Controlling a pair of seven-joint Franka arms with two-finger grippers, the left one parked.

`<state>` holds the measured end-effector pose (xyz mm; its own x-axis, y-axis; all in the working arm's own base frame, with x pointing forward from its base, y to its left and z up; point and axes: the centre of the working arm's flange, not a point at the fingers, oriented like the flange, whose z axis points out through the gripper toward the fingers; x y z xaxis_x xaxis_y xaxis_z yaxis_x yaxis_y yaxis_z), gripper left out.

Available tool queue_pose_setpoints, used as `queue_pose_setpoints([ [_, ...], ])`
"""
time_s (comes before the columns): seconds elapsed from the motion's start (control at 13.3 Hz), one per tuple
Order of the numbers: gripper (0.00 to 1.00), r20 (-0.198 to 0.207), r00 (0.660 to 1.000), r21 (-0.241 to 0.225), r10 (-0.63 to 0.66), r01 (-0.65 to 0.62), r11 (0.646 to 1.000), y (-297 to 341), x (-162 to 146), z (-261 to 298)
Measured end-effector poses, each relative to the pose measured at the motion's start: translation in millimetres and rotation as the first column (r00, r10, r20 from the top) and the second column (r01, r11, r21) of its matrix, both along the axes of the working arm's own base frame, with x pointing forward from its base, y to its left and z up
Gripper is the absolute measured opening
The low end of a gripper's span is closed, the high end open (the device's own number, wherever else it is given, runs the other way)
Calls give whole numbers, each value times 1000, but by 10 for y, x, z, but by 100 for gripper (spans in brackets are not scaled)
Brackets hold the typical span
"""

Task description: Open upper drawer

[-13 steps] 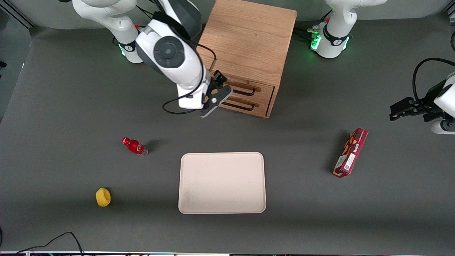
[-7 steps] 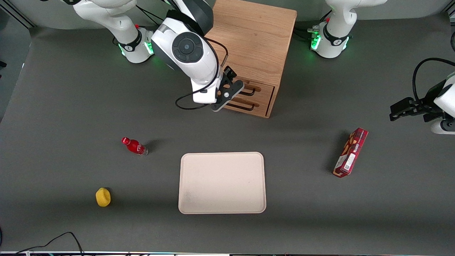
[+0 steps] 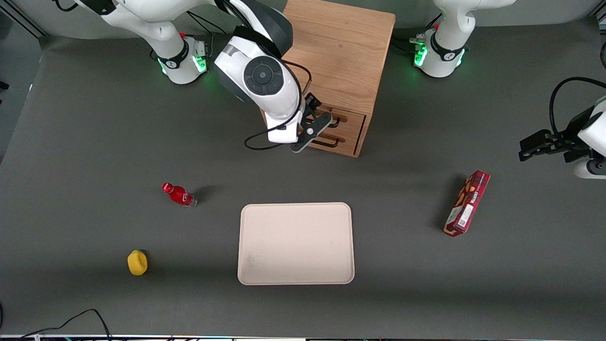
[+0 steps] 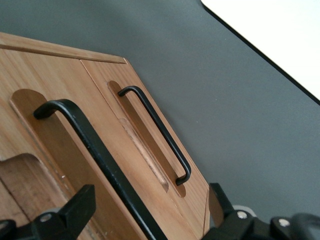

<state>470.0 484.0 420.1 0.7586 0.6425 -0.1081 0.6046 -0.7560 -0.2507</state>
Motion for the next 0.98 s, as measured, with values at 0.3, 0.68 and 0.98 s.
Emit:
queue_pose_setpoints([
  [0.3,100,8,998,14,55,-56,998,-36,43,-15],
  [0.68,100,8,991,23,137,-137,990,-79,87,-124],
  [0.98,100,9,984,30,175,-176,984,-93,95,-156],
])
